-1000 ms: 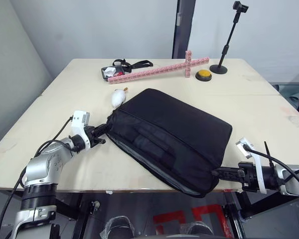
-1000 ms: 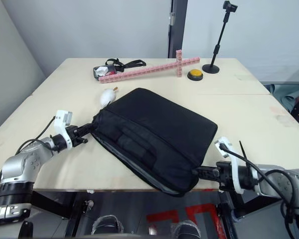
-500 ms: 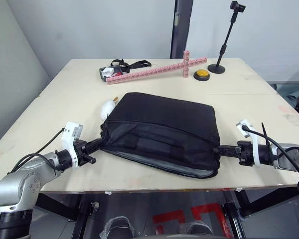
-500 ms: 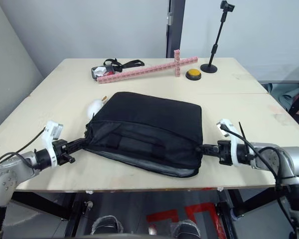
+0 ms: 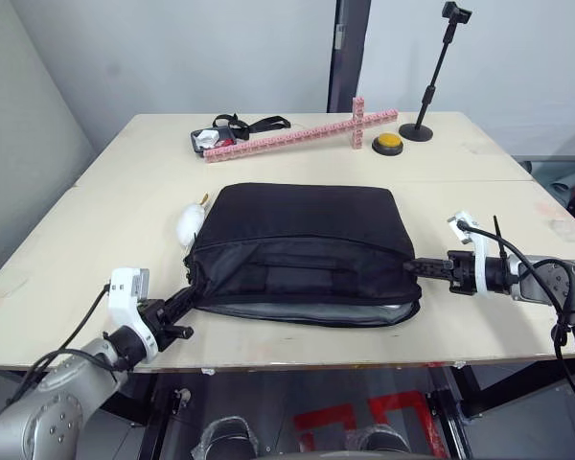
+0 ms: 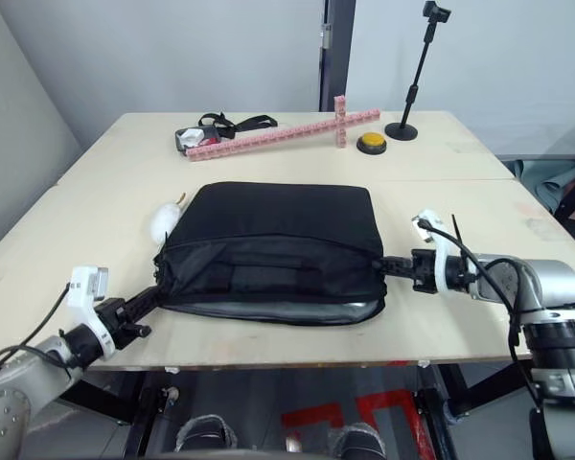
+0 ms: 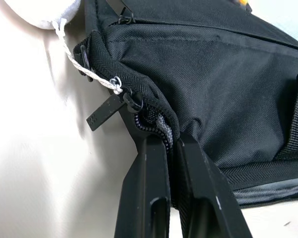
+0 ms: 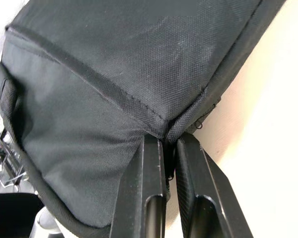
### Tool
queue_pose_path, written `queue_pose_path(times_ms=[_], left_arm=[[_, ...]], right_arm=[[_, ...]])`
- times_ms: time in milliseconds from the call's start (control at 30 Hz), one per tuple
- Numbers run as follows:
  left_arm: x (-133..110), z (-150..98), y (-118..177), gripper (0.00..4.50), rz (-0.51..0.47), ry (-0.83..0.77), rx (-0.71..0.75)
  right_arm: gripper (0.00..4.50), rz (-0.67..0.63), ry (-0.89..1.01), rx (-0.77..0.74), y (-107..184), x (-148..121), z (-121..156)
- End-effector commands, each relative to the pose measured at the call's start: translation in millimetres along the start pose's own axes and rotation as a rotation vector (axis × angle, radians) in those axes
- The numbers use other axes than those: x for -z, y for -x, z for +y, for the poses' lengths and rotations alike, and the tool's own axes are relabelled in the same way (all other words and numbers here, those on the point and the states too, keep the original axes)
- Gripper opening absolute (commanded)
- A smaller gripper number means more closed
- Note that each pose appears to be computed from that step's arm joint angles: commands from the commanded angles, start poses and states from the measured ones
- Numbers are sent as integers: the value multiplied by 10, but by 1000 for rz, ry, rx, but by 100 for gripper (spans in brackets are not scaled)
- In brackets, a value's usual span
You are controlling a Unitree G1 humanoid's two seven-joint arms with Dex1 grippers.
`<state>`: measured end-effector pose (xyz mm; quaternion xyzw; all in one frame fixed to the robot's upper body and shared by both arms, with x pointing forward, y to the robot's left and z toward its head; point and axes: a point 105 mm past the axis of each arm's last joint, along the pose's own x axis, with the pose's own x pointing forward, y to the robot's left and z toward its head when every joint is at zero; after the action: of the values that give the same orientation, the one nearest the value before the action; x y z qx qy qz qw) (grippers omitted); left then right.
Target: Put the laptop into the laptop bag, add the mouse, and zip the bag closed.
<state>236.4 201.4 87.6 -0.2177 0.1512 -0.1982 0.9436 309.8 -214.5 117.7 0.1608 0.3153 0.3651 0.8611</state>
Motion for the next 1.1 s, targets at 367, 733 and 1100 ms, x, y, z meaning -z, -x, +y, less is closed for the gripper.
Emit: queue_pose_path(times_ms=[367, 733, 1100], left_arm=[[140, -268, -49, 0, 8, 23, 72], [11, -58, 20, 214, -23, -7, 25], [-633, 302, 529, 446, -29, -189, -13]], right_arm=[[2, -73, 47, -71, 54, -236, 100], [257, -116, 54, -59, 122, -286, 64], [450, -49, 483, -62, 516, -452, 109]])
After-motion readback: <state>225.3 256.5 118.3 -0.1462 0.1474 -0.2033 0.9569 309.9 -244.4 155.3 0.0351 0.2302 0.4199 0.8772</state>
